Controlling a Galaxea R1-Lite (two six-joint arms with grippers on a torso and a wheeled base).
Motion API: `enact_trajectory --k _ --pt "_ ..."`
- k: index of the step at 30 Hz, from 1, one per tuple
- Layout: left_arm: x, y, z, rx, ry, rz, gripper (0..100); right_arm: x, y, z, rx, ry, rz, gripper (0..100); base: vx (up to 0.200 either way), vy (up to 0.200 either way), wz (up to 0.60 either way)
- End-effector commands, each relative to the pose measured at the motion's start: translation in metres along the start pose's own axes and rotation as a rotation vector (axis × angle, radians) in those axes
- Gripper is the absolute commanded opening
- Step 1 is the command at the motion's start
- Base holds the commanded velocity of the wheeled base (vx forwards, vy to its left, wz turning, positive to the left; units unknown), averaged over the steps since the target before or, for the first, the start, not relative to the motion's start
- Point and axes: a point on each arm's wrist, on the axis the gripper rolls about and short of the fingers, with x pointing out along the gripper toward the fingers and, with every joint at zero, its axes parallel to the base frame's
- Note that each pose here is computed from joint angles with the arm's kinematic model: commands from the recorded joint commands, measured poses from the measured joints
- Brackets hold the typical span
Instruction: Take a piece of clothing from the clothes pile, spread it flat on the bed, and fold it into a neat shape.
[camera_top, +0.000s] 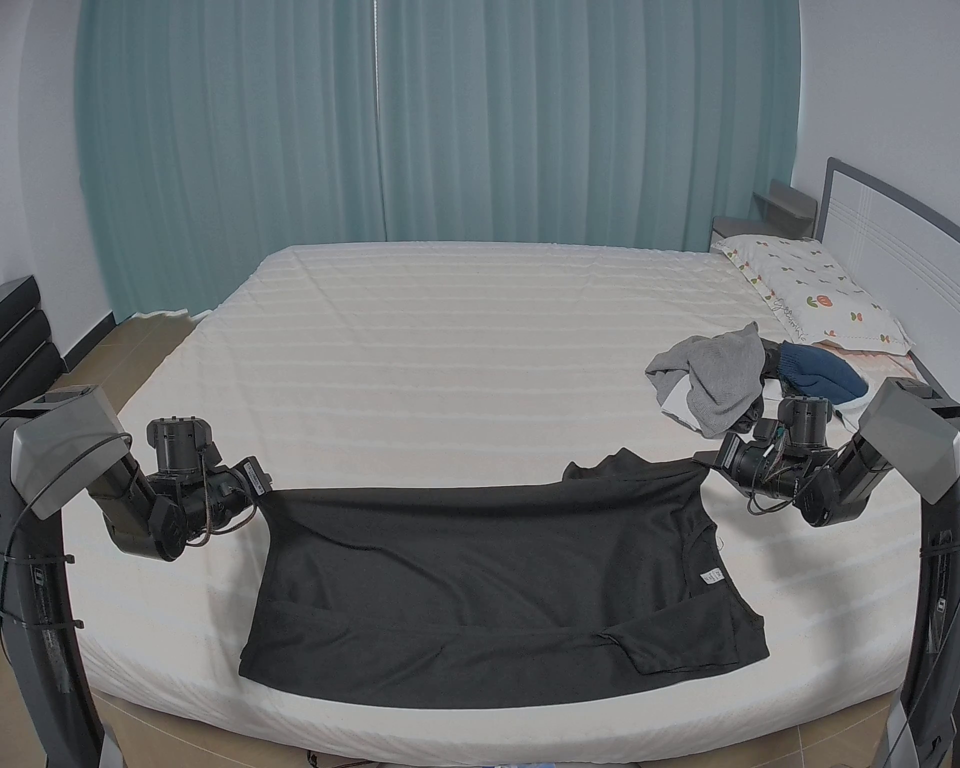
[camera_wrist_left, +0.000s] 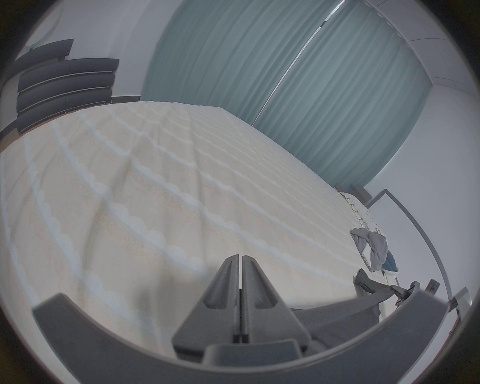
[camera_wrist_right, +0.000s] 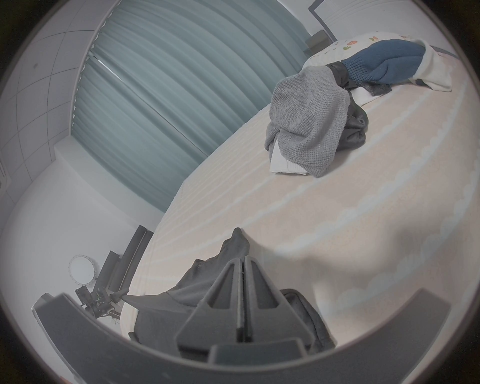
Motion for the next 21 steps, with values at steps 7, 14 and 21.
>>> enact_trajectory --k 7,14,21 --pt "-0.02 0.004 -0.012 0.021 0.033 0.02 0 -0.029 0.002 -0.014 -0.024 0.048 0.006 0 0.0 0.0 0.0" --pt "-0.033 0.011 -0.031 0.079 0.071 0.037 0 -0.045 -0.004 -0.029 -0.034 0.082 -0.016 0 0.0 0.0 0.0" --pt "-0.053 0.019 -0.055 0.135 0.115 0.053 0 -0.066 -0.016 -0.052 -0.073 0.14 -0.039 0 0.0 0.0 0.0"
